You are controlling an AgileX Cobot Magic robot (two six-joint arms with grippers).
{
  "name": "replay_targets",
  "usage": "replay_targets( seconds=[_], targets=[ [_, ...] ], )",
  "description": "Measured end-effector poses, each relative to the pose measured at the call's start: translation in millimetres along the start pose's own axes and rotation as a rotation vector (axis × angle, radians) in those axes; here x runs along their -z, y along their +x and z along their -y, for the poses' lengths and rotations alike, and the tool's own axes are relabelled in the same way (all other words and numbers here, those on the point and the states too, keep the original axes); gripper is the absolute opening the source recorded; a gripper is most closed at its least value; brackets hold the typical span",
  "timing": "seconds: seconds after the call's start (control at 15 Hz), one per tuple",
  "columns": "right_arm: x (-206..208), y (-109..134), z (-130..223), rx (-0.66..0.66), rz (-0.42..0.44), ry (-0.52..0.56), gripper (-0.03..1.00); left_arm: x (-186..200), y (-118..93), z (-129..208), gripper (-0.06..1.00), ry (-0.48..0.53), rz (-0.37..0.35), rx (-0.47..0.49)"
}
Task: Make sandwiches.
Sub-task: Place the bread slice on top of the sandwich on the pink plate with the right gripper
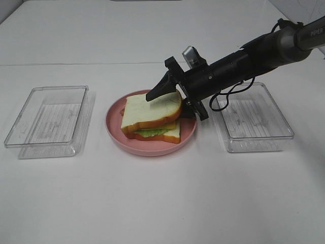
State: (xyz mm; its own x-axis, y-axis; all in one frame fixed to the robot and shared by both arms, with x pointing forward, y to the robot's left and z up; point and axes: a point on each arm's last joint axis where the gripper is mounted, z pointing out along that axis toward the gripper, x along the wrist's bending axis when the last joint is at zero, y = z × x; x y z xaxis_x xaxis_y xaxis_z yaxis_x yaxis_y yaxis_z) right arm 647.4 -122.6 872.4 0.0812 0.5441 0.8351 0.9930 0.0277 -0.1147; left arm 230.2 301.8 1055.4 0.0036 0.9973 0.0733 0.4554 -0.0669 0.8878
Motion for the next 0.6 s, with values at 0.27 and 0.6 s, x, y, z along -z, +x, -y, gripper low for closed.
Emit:
replay_targets(
  seconds=[0.27, 0.6],
  targets=[
    [9.6, 11.1, 2.9, 0.057, 0.036, -0.003, 0.68, 0.0, 0.0, 0.0, 0.86, 0.0, 0.0, 0.0],
    [10.5, 7.0, 3.0, 0.084, 0.094, 0.0, 0.68, 0.0, 0.0, 0.0, 0.86, 0.0, 0.0, 0.0]
  ],
)
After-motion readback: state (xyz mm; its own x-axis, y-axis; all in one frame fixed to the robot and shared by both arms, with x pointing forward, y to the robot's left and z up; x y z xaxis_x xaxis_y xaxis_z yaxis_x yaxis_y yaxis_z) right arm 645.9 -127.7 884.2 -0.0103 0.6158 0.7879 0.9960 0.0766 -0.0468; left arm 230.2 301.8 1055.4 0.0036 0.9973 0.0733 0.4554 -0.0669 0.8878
